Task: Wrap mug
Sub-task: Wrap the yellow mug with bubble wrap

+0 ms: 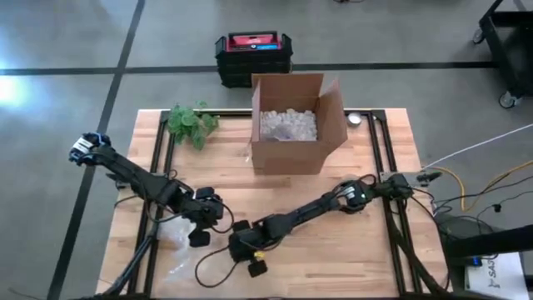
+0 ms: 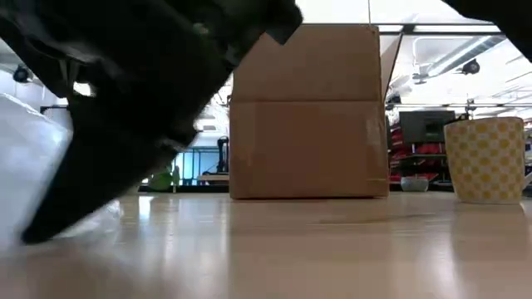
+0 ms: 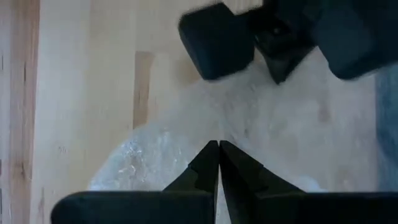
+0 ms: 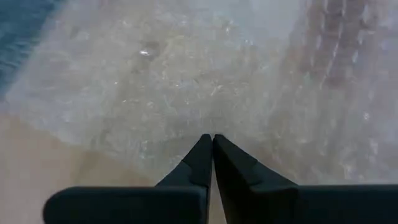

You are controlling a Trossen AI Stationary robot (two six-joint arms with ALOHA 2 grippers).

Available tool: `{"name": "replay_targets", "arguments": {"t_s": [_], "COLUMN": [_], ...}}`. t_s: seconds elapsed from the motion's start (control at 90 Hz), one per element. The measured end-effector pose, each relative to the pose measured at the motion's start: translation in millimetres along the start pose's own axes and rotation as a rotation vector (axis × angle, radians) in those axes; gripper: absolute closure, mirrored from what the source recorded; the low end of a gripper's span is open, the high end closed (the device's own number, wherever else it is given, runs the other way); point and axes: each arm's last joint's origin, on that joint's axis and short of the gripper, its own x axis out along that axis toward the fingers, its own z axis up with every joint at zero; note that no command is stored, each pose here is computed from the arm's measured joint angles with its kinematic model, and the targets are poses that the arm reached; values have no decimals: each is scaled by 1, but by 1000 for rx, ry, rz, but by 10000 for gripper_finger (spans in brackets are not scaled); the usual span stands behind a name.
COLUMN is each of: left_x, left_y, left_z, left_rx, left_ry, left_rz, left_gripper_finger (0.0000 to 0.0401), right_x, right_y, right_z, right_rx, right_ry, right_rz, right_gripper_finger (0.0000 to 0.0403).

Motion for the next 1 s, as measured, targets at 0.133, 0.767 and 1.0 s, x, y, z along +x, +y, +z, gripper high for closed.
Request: {"name": "replay_targets", "arguments": {"t_s": [0.133,0.767,1.0], "left_x": [0,21,45], "left_y": [1,8,11], "left_z": [-2,-23,-39], "left_rx": [2,-121,-167], "left_ry": [22,76,15], "left_rz": [12,53,9], "left_gripper_finger": [401,401,401], "right_x": [-9,-95,-138], "right_y": [0,9,15], "right_z": [-8,-48,-32], "right_rx": [-13,-50,6], "right_ry": [116,714,610], "right_rz": [5,-150,-238], "right_gripper_finger": [402,403,403]}}
